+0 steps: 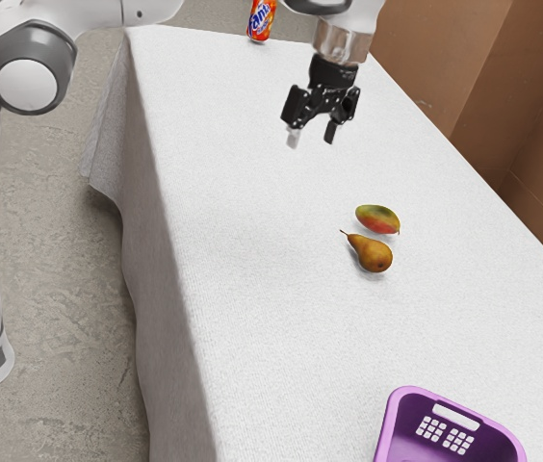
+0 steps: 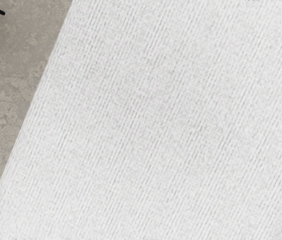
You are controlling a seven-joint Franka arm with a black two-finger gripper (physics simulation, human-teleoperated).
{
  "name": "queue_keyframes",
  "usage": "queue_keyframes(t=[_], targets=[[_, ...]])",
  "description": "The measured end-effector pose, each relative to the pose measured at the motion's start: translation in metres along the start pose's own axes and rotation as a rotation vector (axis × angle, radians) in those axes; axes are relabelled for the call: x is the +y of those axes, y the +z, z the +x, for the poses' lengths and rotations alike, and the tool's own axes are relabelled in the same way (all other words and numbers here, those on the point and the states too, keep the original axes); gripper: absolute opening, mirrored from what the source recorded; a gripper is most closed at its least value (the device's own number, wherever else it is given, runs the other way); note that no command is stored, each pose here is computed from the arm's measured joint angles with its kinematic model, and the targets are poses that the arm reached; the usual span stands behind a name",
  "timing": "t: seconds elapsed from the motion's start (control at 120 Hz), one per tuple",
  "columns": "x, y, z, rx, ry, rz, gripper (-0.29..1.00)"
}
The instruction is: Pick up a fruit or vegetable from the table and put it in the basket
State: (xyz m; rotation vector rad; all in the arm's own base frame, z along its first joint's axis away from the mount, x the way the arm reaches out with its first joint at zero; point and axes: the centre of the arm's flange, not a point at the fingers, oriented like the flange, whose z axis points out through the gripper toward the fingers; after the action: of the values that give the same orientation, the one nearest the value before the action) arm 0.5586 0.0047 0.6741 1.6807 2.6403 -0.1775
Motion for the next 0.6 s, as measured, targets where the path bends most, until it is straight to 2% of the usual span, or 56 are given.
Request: queue_keyframes(t=[0.25, 0.333, 0.392, 0.517, 0.558, 0.6], targets=[[-0.014, -0.016, -0.003, -0.017, -0.110, -0.025, 0.70], [-0.002, -0.008, 0.008, -0.009, -0.178, -0.013, 0.70], [0.018, -0.007, 0.049, -0.011, -0.279, -0.012, 0.70], [0.070, -0.001, 0.204, -0.027, -0.571, -0.004, 0.70], [0.088, 0.006, 0.226, -0.030, -0.602, -0.007, 0.70], [0.103, 0.007, 0.228, -0.037, -0.598, -0.024, 0.70]])
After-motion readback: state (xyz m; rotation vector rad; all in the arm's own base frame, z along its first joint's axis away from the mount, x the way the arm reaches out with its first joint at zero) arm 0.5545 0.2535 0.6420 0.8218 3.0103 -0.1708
